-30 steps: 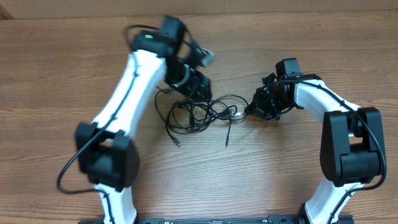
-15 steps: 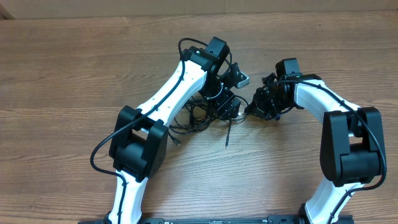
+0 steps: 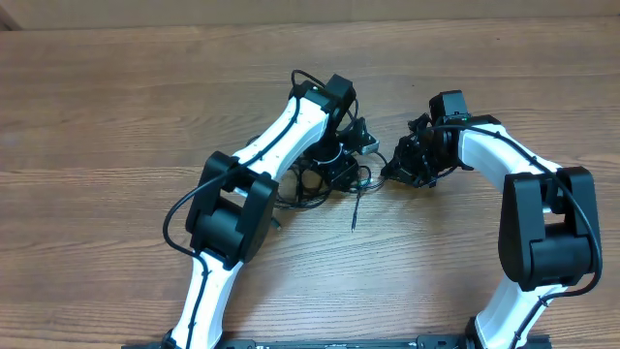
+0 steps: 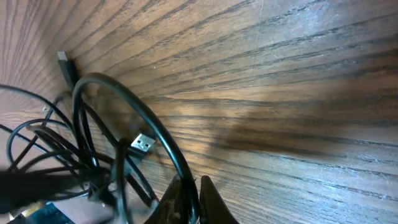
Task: Untangle cables
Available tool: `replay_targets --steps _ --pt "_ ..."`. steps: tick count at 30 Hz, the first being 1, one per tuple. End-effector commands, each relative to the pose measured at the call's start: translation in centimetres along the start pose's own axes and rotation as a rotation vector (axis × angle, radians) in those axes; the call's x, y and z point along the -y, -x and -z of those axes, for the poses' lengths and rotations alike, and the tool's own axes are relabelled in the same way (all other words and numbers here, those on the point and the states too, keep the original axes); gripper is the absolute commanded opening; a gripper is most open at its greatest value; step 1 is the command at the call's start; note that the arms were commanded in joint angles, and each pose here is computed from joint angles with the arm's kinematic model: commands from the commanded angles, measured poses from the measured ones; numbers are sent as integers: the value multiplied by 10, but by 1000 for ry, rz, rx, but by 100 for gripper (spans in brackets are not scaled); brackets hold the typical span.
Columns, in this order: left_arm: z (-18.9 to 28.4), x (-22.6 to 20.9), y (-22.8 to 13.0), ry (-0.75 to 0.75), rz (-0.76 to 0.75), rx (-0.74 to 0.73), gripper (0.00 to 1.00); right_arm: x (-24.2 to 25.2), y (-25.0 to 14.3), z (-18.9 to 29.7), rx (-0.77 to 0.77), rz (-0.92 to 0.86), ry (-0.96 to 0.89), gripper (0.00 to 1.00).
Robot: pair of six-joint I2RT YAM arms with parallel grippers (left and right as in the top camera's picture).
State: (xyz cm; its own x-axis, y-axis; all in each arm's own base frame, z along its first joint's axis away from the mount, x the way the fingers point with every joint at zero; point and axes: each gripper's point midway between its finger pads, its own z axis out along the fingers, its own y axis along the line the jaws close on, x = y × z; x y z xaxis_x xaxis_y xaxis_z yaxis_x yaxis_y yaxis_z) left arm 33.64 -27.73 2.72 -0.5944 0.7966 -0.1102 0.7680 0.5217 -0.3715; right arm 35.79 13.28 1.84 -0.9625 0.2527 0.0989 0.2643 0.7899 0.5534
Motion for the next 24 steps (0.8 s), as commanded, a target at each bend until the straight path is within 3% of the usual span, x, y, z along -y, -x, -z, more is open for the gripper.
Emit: replay_targets --steps 1,13,24 --pt "-1 4 4 -34 -41 18 4 3 0 -1 2 -2 -11 5" --pt "49 9 16 -86 -8 165 4 3 0 -1 3 -1 -11 5" --pt "152 0 17 -84 71 436 4 3 0 -1 3 -1 -11 5"
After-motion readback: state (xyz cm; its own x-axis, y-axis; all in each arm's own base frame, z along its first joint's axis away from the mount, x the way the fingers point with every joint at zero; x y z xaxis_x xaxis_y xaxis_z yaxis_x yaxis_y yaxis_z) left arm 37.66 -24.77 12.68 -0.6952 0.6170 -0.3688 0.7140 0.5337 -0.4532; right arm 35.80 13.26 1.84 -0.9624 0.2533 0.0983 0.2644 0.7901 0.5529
